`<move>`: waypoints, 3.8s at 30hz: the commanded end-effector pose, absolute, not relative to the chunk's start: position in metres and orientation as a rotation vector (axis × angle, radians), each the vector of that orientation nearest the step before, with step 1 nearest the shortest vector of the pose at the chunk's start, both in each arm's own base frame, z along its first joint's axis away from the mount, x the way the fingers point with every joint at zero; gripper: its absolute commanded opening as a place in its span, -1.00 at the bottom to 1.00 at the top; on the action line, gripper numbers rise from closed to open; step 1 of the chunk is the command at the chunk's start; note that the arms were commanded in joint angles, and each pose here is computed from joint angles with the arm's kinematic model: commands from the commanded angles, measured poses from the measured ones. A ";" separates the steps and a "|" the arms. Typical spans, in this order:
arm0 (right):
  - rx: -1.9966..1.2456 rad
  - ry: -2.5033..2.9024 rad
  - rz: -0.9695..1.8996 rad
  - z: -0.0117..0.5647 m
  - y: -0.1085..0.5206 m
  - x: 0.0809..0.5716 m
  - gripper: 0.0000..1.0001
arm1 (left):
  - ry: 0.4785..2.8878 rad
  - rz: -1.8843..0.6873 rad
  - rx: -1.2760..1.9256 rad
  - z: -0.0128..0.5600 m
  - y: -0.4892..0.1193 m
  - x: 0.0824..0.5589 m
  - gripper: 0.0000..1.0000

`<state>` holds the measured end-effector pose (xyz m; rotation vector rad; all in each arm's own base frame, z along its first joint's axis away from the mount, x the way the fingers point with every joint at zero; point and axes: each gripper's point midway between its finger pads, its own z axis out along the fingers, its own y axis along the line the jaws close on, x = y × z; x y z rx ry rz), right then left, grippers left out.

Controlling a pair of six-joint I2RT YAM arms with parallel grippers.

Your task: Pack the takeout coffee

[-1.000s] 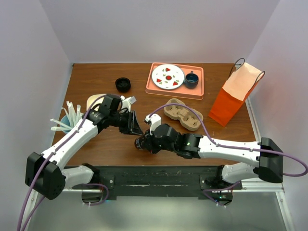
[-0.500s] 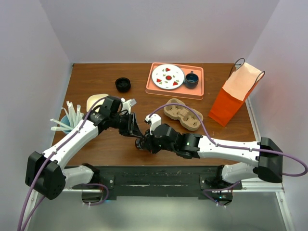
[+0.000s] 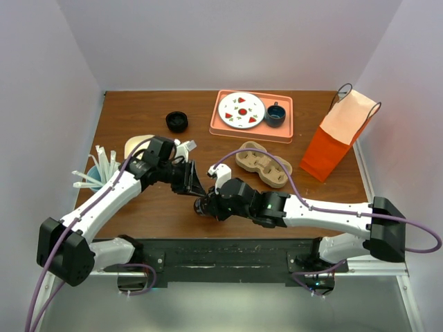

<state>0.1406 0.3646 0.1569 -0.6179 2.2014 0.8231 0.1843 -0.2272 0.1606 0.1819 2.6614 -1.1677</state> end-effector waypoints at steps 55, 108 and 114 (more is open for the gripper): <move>-0.590 2.189 0.728 0.156 0.371 0.176 -1.00 | 2.738 -1.137 0.163 0.108 -0.222 0.175 -0.46; -0.685 2.238 0.713 0.140 0.361 0.174 -1.00 | 2.545 -1.286 0.084 0.123 -0.241 0.205 -0.57; -0.690 2.244 0.707 0.137 0.364 0.176 -1.00 | 2.551 -1.297 0.087 0.118 -0.243 0.204 -0.57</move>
